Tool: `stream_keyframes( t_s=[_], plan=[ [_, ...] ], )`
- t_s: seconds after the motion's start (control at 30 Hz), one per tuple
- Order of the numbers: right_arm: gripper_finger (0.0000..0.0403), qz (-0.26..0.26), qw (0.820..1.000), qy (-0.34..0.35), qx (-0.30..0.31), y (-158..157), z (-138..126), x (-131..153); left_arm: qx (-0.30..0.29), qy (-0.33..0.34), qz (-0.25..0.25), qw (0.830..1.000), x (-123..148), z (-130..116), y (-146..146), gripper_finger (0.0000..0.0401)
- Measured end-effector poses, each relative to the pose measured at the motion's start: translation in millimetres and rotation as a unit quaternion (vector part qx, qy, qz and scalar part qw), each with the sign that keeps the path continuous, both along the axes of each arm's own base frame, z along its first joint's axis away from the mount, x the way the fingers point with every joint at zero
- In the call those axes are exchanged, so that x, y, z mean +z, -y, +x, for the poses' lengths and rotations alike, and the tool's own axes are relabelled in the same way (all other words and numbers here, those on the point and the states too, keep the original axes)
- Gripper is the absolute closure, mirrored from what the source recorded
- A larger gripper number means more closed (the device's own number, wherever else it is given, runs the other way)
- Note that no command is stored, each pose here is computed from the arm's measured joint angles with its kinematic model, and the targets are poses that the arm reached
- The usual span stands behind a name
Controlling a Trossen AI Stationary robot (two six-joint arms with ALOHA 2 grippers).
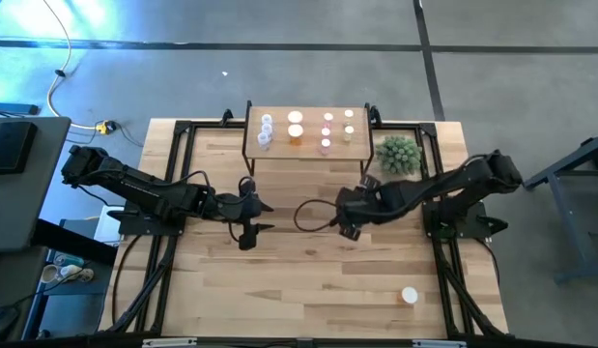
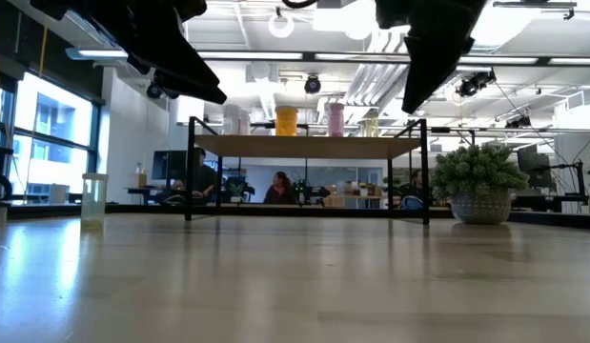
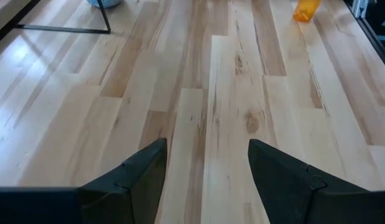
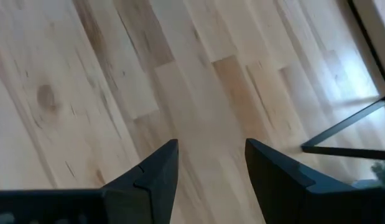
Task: Pick and place medicine bottles onto shelf by color
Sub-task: Put the yellow pill bottle aligned with the other yellow pill bottles on the shelf
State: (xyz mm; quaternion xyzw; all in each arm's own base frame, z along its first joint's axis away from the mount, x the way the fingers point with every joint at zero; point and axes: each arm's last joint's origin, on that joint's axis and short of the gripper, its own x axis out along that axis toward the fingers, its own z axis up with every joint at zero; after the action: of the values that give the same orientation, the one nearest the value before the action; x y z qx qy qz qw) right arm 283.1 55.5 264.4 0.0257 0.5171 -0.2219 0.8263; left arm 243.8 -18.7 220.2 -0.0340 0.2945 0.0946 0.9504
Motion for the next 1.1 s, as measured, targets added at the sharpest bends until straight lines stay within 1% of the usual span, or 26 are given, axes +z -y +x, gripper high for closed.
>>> stream_keyframes(
  t_s=[0.13, 0.2, 0.33, 0.43, 0.53, 0.7, 0.77, 0.83, 0.9, 1.0, 1.1],
  plan=[
    [0.0226, -0.018, 0.999, 0.038, -0.015, -15.2, -2.7, -17.2, 0.018, -0.001, -0.024, 1.000, -0.9, -0.6, -0.1, 0.0179],
    [0.0226, -0.025, 0.997, 0.068, -0.015, -21.7, -2.4, -27.1, 0.021, -0.014, -0.033, 0.999, -3.2, -2.4, 0.0, 0.0174],
    [0.0226, -0.019, 0.992, 0.127, 0.009, -31.4, 1.1, -43.1, 0.010, -0.059, -0.076, 0.995, -10.0, -7.9, 2.3, 0.0169],
    [0.0226, -0.004, 0.988, 0.155, 0.018, -33.5, 3.5, -49.8, 0.023, -0.077, -0.094, 0.992, -12.9, -11.4, 7.9, 0.0172],
    [0.0226, 0.000, 0.987, 0.162, 0.017, -32.2, 4.1, -52.5, 0.041, -0.081, -0.099, 0.991, -14.0, -14.5, 15.7, 0.0178],
    [0.0226, 0.002, 0.985, 0.172, 0.008, -27.3, 7.2, -51.3, 0.055, -0.098, -0.096, 0.989, -16.0, -24.6, 33.7, 0.0184],
    [0.0226, 0.001, 0.985, 0.173, 0.005, -25.0, 8.1, -51.2, 0.055, -0.100, -0.101, 0.988, -16.6, -27.8, 41.9, 0.0185],
    [0.0226, 0.001, 0.985, 0.173, 0.000, -22.6, 8.7, -51.2, 0.061, -0.115, -0.107, 0.986, -19.0, -33.5, 49.2, 0.0185],
    [0.0226, 0.000, 0.985, 0.173, -0.002, -21.4, 9.0, -51.2, 0.079, -0.130, -0.114, 0.982, -21.7, -40.6, 56.5, 0.0185],
    [0.0226, -0.003, 0.985, 0.171, 0.001, -20.0, 9.4, -51.2, 0.125, -0.143, -0.113, 0.975, -25.8, -53.8, 66.8, 0.0185],
    [0.0226, -0.004, 0.986, 0.170, 0.003, -19.6, 9.6, -51.3, 0.180, -0.129, -0.113, 0.969, -28.0, -66.8, 75.9, 0.0185]
  ],
)
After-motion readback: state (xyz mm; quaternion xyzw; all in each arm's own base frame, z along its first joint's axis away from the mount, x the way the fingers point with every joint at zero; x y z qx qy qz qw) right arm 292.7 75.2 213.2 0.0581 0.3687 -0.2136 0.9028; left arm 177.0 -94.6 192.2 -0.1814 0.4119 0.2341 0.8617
